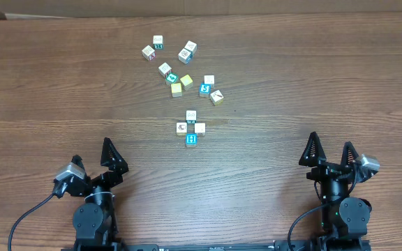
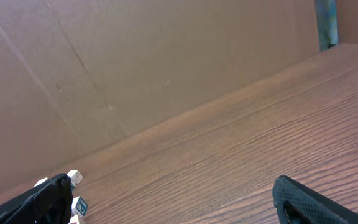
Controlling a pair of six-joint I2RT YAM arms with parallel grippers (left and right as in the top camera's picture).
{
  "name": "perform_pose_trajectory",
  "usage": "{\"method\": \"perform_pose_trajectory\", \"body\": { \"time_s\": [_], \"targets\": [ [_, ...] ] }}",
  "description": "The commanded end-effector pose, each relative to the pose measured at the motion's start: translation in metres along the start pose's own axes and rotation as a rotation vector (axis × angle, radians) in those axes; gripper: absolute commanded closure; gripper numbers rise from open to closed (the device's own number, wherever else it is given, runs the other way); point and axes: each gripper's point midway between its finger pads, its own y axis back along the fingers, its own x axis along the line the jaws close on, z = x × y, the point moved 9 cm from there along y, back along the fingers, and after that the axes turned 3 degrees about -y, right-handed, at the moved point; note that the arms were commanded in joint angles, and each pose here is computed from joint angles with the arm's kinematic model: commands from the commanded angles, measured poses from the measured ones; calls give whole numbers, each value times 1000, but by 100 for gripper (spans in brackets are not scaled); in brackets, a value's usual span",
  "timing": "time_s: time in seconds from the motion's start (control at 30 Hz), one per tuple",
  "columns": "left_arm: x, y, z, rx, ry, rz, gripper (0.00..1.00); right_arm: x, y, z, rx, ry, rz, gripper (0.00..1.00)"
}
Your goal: Form a circle
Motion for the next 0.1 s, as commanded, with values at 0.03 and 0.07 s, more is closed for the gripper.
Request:
{"method": "perform_pose_trajectory", "body": {
  "time_s": [0.03, 0.07],
  "targets": [
    [1, 0, 0, -11, -10, 6, 0, -2, 0, -2, -7, 1, -7, 0],
    [1, 0, 0, -11, -10, 6, 1, -2, 0, -2, -7, 1, -7, 0]
  ]
}}
